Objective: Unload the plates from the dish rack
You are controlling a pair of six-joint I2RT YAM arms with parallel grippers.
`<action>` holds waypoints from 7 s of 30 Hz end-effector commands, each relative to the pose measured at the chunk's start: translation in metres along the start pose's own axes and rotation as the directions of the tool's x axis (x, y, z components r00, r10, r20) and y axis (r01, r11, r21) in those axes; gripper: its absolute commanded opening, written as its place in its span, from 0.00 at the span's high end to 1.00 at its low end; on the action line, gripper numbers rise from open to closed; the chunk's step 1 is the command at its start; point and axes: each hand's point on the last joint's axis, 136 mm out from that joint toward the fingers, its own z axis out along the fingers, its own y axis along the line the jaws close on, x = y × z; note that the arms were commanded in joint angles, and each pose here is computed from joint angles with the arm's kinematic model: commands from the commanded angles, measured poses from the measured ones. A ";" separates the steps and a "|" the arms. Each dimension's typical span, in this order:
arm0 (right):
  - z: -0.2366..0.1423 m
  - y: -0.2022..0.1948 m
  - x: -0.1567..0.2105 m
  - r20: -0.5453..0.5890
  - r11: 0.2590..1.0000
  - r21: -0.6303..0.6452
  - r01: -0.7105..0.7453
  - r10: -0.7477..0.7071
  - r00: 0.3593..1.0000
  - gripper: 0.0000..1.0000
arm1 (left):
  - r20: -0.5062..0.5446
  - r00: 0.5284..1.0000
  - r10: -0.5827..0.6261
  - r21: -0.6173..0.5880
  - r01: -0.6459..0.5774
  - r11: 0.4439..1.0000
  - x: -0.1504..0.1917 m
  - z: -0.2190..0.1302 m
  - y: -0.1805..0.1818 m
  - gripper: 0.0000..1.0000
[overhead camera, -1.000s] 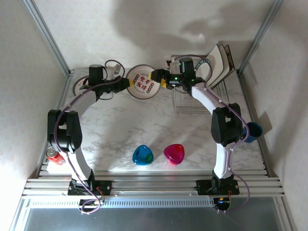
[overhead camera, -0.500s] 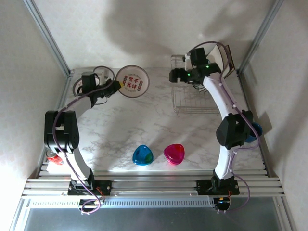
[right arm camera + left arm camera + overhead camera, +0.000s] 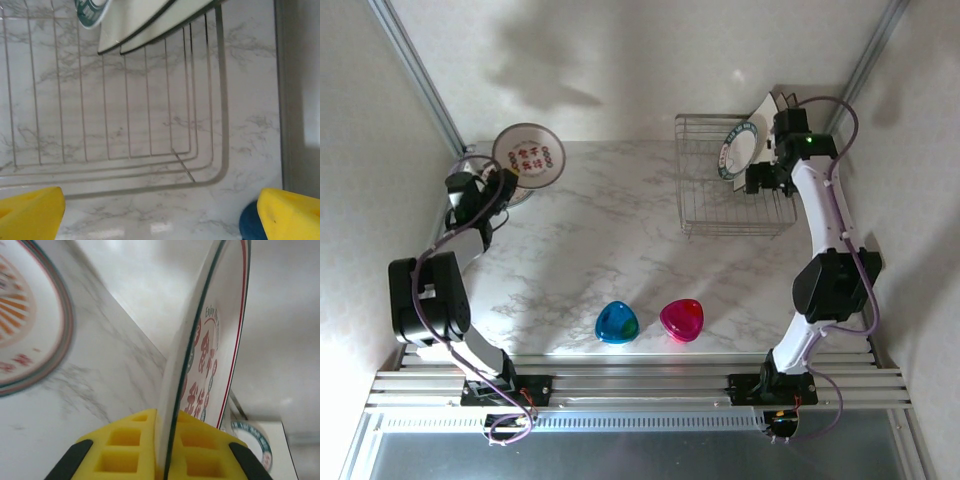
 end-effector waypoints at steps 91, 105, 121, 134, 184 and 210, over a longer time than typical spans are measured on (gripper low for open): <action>0.020 0.000 0.016 -0.029 0.998 -0.059 0.011 -0.013 0.999 0.01 | 0.186 0.970 -0.157 -0.256 0.202 0.945 -0.063 0.055 0.134 0.92; 0.017 0.001 0.011 -0.015 0.998 -0.066 0.009 -0.010 1.000 0.01 | 0.185 0.969 -0.160 -0.259 0.206 0.944 -0.060 0.055 0.134 0.80; 0.016 0.003 0.011 -0.010 0.997 -0.077 0.009 -0.010 1.000 0.01 | 0.109 0.994 0.025 -0.395 0.020 0.919 -0.062 0.045 0.125 0.50; 0.015 0.004 0.010 0.002 0.996 -0.084 0.008 -0.008 1.000 0.01 | -0.016 0.977 0.212 -0.574 -0.183 0.798 -0.052 0.033 0.141 0.44; 0.101 0.062 -0.151 0.240 0.996 0.067 -0.063 0.045 0.970 0.02 | -0.593 0.623 0.511 -0.354 -0.771 0.530 0.036 0.026 -0.004 0.01; 0.144 0.069 -0.162 0.258 0.990 0.005 -0.142 0.136 0.956 0.30 | -0.626 0.598 0.500 -0.326 -0.784 0.529 0.048 0.024 0.000 0.00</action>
